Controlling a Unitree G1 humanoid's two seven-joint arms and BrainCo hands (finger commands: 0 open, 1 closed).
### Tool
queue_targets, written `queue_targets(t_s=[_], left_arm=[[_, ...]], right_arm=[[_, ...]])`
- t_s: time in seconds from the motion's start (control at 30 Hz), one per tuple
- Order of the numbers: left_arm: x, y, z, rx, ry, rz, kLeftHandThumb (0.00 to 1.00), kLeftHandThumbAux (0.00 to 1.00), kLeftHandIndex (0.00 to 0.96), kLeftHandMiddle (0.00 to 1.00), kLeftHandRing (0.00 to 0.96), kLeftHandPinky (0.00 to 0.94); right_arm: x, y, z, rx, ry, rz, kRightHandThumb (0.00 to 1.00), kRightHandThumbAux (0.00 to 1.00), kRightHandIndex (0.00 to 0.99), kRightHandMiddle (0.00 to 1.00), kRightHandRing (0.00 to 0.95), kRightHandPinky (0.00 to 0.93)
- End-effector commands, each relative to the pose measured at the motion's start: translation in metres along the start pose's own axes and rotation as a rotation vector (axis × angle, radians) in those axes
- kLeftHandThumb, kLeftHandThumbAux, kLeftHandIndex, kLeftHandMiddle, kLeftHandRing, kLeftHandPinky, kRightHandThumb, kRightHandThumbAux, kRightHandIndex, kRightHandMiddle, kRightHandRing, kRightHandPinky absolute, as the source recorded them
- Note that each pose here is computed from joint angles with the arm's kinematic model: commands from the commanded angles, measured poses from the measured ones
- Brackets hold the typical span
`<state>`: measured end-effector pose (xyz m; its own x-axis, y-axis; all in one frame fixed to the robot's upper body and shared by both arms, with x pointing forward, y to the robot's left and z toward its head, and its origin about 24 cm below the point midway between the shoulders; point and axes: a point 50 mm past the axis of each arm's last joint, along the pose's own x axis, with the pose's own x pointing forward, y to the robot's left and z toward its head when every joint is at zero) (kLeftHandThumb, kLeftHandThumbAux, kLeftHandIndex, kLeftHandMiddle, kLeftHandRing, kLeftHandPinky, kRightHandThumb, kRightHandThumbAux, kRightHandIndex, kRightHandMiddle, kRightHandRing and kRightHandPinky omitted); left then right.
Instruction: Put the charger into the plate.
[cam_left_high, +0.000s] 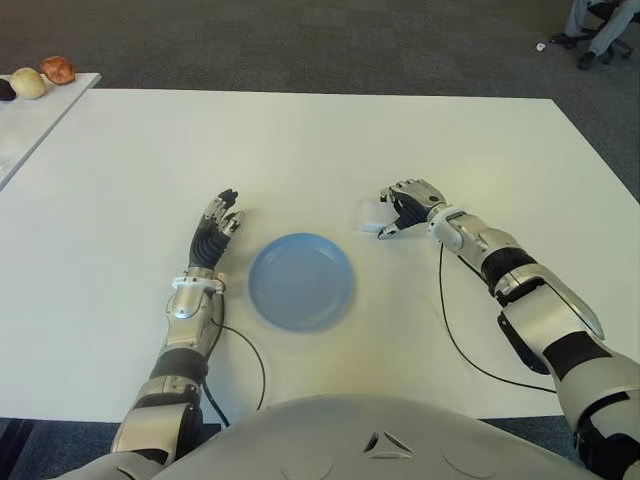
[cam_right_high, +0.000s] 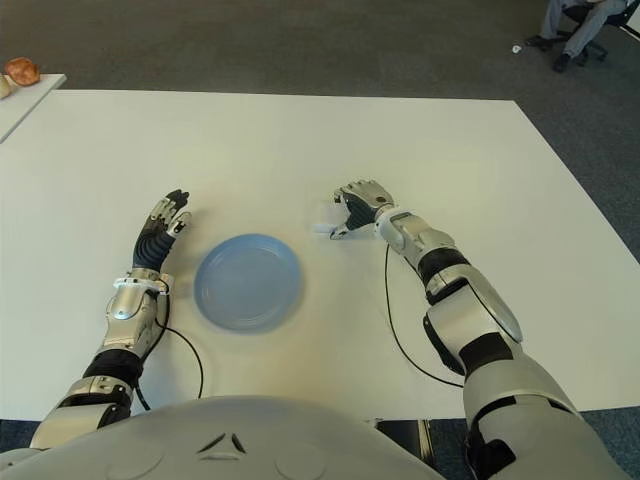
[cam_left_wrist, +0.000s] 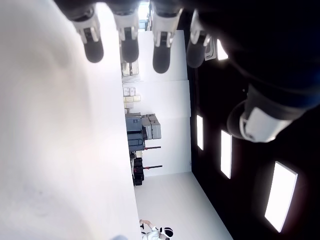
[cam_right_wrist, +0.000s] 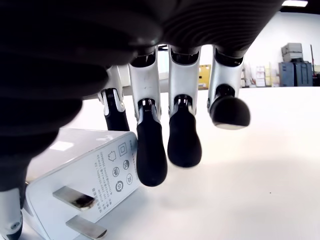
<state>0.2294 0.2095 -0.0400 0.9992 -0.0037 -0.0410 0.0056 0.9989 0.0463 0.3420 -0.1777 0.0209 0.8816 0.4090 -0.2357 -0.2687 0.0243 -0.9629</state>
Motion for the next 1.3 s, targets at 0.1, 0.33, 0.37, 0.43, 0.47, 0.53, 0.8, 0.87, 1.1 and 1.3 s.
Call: queue_targets(t_s=[0.1,0.33,0.37,0.43,0.47,0.53,0.8,0.87,1.1,1.3], left_arm=[[-0.026,-0.008,-0.037,-0.03,0.213,0.005,0.0,0.5,0.137,0.13,0.083,0.047],[-0.025,-0.009,-0.037,-0.037,0.217,0.006,0.0,0.502,0.138,0.132,0.084,0.046],[-0.025,-0.009,-0.037,-0.038,0.217,0.006,0.0,0.503,0.138,0.133,0.084,0.047],[-0.025,-0.01,-0.037,-0.039,0.211,0.005,0.0,0.503,0.138,0.131,0.084,0.047],[-0.025,-0.01,-0.037,-0.04,0.209,0.005,0.0,0.503,0.138,0.13,0.084,0.048],[-0.025,-0.01,-0.037,-0.04,0.207,0.004,0.0,0.503,0.139,0.129,0.084,0.049],[-0.024,-0.012,-0.037,-0.037,0.212,0.006,0.0,0.501,0.14,0.136,0.091,0.058],[-0.024,-0.012,-0.037,-0.037,0.212,0.006,0.0,0.502,0.141,0.139,0.092,0.057],[-0.023,-0.013,-0.039,-0.044,0.216,0.01,0.0,0.499,0.138,0.139,0.091,0.055],[-0.022,-0.014,-0.04,-0.045,0.226,0.013,0.0,0.493,0.133,0.132,0.086,0.051]], right_arm=[[-0.003,0.009,-0.002,0.047,0.041,0.028,0.746,0.708,0.441,0.878,0.862,0.845],[-0.004,0.006,-0.002,0.059,0.043,0.008,0.747,0.707,0.441,0.877,0.862,0.832],[-0.004,0.006,-0.002,0.06,0.043,0.005,0.747,0.707,0.441,0.876,0.861,0.828],[-0.004,0.005,-0.002,0.064,0.041,-0.007,0.747,0.707,0.441,0.873,0.859,0.828],[-0.004,0.004,-0.002,0.066,0.04,-0.011,0.747,0.707,0.441,0.872,0.858,0.831],[-0.004,0.003,-0.002,0.068,0.039,-0.016,0.747,0.707,0.441,0.871,0.858,0.835],[-0.007,-0.005,0.0,0.074,0.006,-0.08,0.746,0.707,0.441,0.874,0.861,0.838],[-0.007,-0.008,0.002,0.073,-0.006,-0.095,0.746,0.707,0.441,0.874,0.862,0.838],[-0.011,-0.034,0.015,0.072,-0.077,-0.189,0.746,0.707,0.441,0.876,0.865,0.841],[-0.017,-0.049,0.026,0.088,-0.123,-0.244,0.746,0.707,0.441,0.88,0.869,0.848]])
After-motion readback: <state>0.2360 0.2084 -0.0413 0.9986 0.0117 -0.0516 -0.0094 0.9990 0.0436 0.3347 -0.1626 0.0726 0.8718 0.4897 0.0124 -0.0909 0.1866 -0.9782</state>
